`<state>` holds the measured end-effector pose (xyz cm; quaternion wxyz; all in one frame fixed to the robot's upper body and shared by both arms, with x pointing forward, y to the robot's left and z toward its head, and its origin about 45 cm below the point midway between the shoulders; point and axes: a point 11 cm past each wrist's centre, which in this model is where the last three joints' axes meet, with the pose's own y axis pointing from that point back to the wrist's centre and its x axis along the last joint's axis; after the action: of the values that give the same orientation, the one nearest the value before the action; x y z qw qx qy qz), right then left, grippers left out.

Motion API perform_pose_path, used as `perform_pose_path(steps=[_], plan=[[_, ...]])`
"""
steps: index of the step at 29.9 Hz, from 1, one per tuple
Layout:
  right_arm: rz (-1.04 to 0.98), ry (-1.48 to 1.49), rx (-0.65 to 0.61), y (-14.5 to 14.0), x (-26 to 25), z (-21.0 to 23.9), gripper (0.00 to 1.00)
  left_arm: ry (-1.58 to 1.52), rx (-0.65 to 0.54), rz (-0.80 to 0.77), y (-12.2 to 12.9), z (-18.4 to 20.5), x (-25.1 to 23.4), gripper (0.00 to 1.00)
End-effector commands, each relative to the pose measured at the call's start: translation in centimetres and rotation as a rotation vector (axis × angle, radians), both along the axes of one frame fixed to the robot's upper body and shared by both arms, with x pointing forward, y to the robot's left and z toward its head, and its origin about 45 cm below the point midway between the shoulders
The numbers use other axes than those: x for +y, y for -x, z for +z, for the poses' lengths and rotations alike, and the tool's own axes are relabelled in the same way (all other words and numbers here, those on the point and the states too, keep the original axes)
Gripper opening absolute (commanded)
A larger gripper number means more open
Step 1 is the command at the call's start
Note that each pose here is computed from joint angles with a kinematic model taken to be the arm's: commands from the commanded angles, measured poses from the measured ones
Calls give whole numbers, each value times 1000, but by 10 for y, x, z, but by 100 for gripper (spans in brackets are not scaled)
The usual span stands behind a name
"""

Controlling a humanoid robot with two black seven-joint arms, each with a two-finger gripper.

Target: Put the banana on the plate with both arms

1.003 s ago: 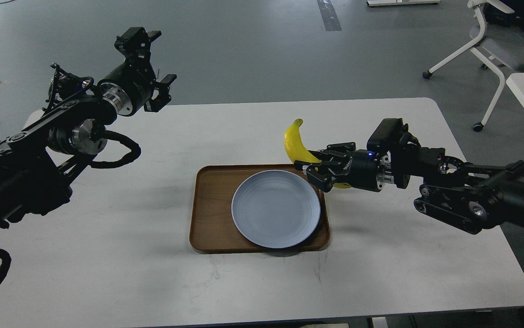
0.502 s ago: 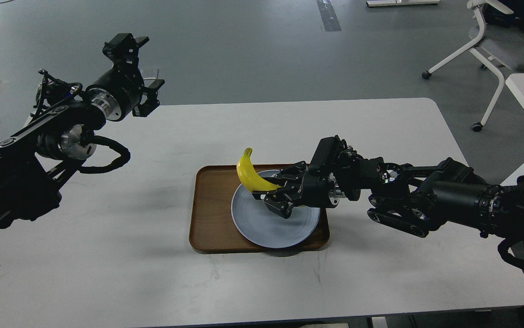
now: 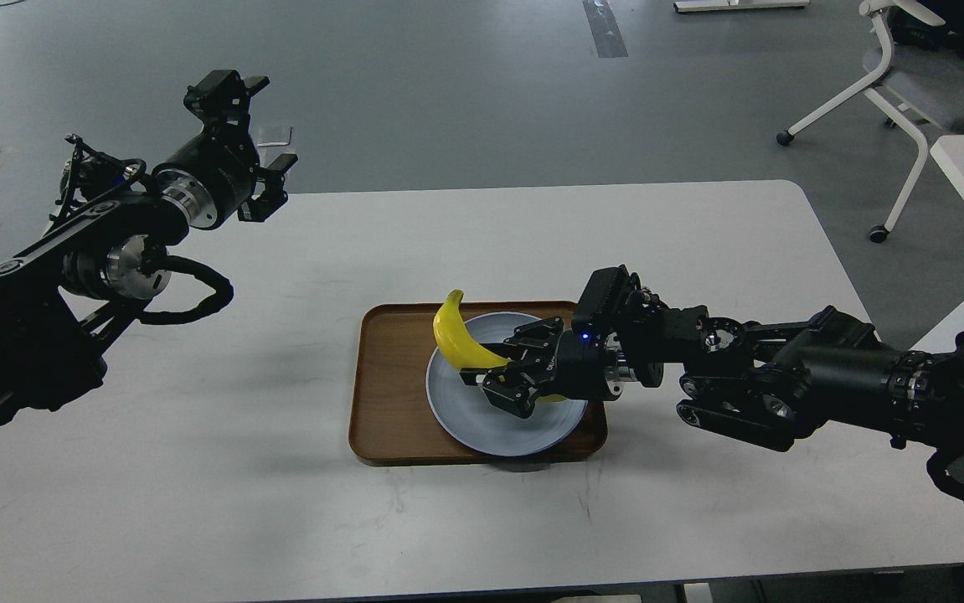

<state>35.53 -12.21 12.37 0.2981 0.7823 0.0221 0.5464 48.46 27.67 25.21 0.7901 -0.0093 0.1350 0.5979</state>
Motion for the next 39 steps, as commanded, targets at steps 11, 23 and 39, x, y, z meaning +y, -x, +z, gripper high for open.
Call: perform_pose_path(steps=[11, 23, 39], plan=[[-75, -19, -39, -19, -30, 22, 100, -3, 5, -13, 0, -3, -8, 98], [-734, -862, 313, -108, -78, 151, 100, 36, 18, -56, 1, -12, -41, 98], [-1033, -1352, 925, -105, -142, 130, 100, 117, 46, -123, 13, -29, -59, 98]])
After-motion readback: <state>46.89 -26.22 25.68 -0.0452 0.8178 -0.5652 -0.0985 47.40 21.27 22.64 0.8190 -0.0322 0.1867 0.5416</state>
